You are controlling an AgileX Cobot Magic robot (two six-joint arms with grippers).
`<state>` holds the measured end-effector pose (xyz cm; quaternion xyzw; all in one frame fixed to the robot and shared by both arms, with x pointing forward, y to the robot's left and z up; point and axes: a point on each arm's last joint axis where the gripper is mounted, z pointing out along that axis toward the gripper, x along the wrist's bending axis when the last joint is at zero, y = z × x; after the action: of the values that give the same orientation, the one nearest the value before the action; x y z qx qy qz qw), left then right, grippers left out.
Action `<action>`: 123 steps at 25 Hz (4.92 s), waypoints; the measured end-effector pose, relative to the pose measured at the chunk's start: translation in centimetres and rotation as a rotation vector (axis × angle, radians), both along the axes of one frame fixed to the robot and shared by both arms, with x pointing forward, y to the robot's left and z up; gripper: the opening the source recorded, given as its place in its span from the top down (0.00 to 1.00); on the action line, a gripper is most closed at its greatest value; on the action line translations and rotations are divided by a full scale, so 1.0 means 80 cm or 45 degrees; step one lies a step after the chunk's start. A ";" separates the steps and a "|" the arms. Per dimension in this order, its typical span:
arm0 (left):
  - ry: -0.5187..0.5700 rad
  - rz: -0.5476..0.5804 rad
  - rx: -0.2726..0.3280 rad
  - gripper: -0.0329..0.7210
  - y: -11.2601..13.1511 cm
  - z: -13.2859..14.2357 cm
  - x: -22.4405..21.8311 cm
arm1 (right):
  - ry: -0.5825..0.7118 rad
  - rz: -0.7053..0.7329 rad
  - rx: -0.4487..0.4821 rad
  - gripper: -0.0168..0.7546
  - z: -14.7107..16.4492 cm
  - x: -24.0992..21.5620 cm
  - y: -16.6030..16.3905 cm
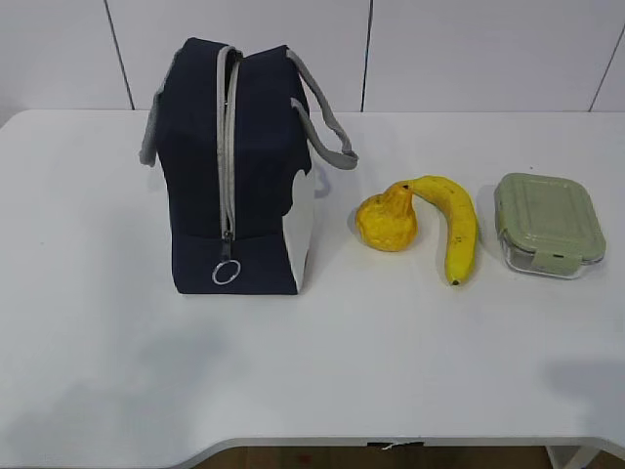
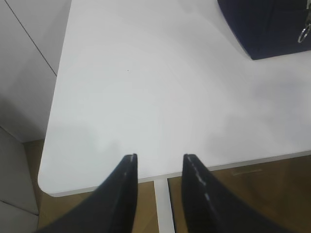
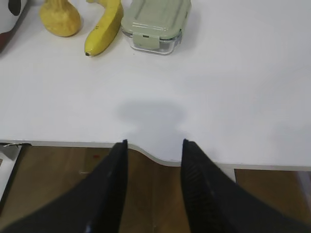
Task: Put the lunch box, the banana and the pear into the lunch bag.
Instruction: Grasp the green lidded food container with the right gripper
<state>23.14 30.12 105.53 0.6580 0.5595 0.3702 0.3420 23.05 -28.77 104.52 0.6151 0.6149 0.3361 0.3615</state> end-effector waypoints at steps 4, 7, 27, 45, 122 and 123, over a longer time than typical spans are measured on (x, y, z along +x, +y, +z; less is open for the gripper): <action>0.000 0.000 0.000 0.64 0.000 0.000 0.000 | -0.062 0.015 0.041 0.58 0.020 0.014 0.001; 0.000 0.000 0.000 0.64 0.000 0.000 0.000 | -0.072 0.030 0.068 0.58 0.034 0.031 0.001; 0.002 -0.001 -0.002 0.64 0.000 0.000 0.000 | -0.019 0.068 0.155 0.58 0.049 0.141 -0.008; 0.002 -0.042 -0.002 0.64 0.000 0.000 0.000 | 0.287 -0.057 0.174 0.57 0.018 0.250 -0.026; 0.002 -0.042 -0.002 0.64 0.000 0.000 0.000 | 0.519 -0.166 0.703 0.64 -0.073 0.429 -0.140; 0.002 -0.042 -0.002 0.64 0.000 0.000 0.000 | 0.517 -0.141 0.699 0.64 -0.073 0.430 -0.142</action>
<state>23.13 30.13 105.51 0.6674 0.5490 0.3635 0.3481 57.48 -40.11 98.69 0.7761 0.5266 0.3398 0.0704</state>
